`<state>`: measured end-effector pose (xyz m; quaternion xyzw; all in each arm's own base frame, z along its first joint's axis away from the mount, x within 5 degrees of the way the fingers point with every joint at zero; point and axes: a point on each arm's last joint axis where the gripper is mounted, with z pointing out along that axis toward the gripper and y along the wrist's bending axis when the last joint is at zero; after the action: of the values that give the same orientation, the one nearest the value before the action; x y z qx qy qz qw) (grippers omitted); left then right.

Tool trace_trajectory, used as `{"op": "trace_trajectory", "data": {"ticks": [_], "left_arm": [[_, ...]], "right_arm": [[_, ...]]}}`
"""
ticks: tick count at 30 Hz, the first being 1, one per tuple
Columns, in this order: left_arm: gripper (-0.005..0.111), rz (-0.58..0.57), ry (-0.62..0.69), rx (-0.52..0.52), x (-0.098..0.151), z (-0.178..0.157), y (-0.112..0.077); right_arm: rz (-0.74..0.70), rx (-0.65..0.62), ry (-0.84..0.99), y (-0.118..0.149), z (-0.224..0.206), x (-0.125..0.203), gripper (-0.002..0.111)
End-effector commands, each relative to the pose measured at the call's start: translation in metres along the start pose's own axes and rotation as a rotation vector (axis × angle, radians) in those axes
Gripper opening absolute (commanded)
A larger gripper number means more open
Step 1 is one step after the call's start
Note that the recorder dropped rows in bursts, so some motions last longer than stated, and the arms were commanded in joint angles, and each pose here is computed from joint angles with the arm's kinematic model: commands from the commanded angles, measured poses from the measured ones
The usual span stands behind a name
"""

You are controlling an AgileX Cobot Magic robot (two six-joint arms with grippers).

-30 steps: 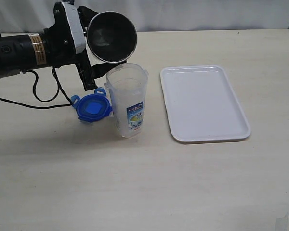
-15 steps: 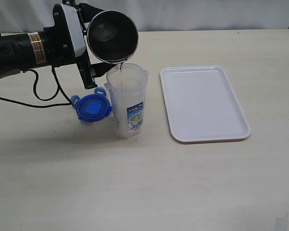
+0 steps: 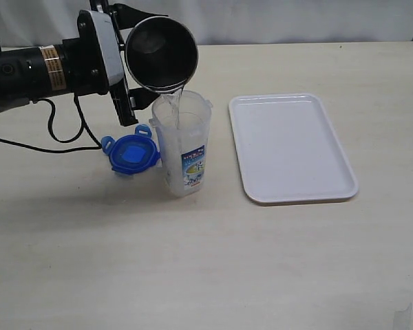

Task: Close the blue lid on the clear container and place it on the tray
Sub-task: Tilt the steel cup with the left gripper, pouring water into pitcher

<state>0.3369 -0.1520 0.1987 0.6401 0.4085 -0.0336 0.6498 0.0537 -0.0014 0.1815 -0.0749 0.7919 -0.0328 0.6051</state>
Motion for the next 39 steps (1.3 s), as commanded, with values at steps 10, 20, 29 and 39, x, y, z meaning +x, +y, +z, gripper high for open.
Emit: {"op": "trace_trajectory", "data": {"ticks": [10,20,29,39], "left_arm": [[0.000,0.050,-0.063,-0.081,-0.0107,-0.0014,0.0127],[0.000,0.086,-0.052,-0.103,-0.0100,-0.0015,0.0146],[0.000,0.138,-0.049,-0.105,-0.0100,-0.0015,0.0146],[0.000,0.155,-0.048,-0.105,-0.0100,-0.0015,0.0146]], "right_arm": [[0.006,0.002,-0.001,0.0000,-0.0002,0.0004,0.005],[0.006,0.002,-0.001,0.0000,-0.0002,0.0004,0.005],[0.006,0.002,-0.001,0.0000,-0.0002,0.0004,0.005],[0.006,0.002,-0.001,0.0000,-0.0002,0.0004,0.005]]}}
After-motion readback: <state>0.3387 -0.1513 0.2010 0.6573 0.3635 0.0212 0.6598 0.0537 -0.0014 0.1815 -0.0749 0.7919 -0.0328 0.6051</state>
